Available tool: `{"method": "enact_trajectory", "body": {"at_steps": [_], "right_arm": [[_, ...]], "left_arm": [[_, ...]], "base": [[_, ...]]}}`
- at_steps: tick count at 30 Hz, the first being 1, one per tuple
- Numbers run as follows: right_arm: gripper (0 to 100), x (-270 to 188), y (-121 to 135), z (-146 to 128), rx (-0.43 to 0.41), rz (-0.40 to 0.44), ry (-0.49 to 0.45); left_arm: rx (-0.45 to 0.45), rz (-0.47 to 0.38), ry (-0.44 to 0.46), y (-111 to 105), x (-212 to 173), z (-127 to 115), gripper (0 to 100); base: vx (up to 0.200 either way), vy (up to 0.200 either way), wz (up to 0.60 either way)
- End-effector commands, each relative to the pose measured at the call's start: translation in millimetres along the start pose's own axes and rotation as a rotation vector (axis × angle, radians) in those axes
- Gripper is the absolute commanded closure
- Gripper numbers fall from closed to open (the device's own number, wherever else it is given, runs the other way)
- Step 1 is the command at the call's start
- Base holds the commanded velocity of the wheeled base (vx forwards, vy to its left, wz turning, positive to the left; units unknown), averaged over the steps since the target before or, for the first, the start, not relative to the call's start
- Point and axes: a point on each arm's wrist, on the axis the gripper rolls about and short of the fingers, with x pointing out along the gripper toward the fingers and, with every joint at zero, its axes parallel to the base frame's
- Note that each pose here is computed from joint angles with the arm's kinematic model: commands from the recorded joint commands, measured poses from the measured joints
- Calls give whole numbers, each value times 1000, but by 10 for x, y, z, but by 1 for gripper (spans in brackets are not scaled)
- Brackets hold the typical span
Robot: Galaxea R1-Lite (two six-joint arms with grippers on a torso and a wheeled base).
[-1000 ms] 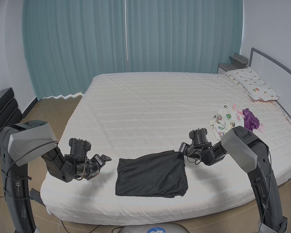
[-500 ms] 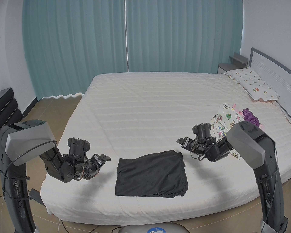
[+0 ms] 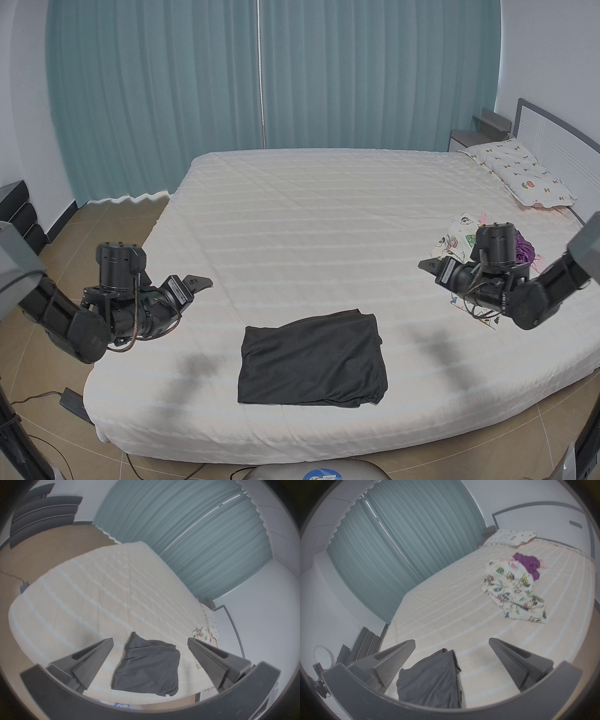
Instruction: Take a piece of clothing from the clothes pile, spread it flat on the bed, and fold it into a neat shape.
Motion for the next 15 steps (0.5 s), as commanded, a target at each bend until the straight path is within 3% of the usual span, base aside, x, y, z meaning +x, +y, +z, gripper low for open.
{"method": "enact_trajectory", "body": {"at_steps": [1, 7, 15], "right_arm": [[0, -1994, -319, -19, -89, 45, -275], [0, -2553, -520, -183, -146, 18, -360], [0, -3014, -844, -637, -280, -18, -431]], "left_arm": [[115, -148, -208, -191, -1442, -51, 0], [157, -96, -356, -117, -1846, -216, 0], [332, 87, -531, -5, -2447, -414, 0]], "base": [[0, 0, 0], [0, 0, 0], [0, 0, 0]]}}
